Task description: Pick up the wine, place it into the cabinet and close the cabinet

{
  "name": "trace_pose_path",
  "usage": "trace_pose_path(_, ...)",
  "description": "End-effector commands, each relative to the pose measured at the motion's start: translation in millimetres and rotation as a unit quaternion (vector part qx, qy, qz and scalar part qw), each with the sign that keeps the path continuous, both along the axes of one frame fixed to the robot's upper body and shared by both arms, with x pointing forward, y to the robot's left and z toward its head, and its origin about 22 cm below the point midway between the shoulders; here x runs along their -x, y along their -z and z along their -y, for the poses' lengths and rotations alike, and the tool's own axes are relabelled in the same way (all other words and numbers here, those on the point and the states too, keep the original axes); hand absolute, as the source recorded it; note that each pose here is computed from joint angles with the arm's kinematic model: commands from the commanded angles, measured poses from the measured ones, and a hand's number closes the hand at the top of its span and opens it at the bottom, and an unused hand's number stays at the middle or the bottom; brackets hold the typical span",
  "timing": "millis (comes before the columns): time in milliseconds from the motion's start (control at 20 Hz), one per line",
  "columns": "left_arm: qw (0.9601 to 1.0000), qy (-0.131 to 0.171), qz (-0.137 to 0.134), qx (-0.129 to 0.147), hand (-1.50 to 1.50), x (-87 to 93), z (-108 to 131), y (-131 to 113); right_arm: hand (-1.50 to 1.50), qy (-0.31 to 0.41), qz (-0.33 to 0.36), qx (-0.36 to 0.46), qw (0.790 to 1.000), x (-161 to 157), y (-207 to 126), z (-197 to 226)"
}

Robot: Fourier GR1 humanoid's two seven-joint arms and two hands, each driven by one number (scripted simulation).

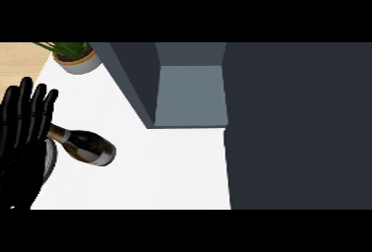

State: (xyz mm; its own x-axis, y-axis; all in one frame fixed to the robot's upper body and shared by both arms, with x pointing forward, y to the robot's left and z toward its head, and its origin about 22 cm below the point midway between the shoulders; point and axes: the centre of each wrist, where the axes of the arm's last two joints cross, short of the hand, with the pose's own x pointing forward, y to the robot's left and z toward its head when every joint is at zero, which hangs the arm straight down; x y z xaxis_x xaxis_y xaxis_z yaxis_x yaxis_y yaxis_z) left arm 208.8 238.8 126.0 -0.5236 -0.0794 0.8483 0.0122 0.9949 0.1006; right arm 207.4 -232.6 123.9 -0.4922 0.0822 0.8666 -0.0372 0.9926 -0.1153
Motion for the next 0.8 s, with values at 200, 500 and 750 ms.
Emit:
trace_pose_path(200,0.9983,-0.048,-0.025,0.022,-1.5,-11.6,-3,14,-1.5,-0.033,0.001,-0.004,0.999,37,-7,18)
trace_pose_path(500,0.9793,0.005,-0.105,0.173,-1.5,8.2,23,12,-1.5,-0.138,-0.076,-0.016,0.987,39,-3,5)
trace_pose_path(750,0.9781,0.019,-0.106,0.178,-1.5,19.5,65,-9,-1.5,-0.159,-0.08,-0.008,0.984,54,-34,9)
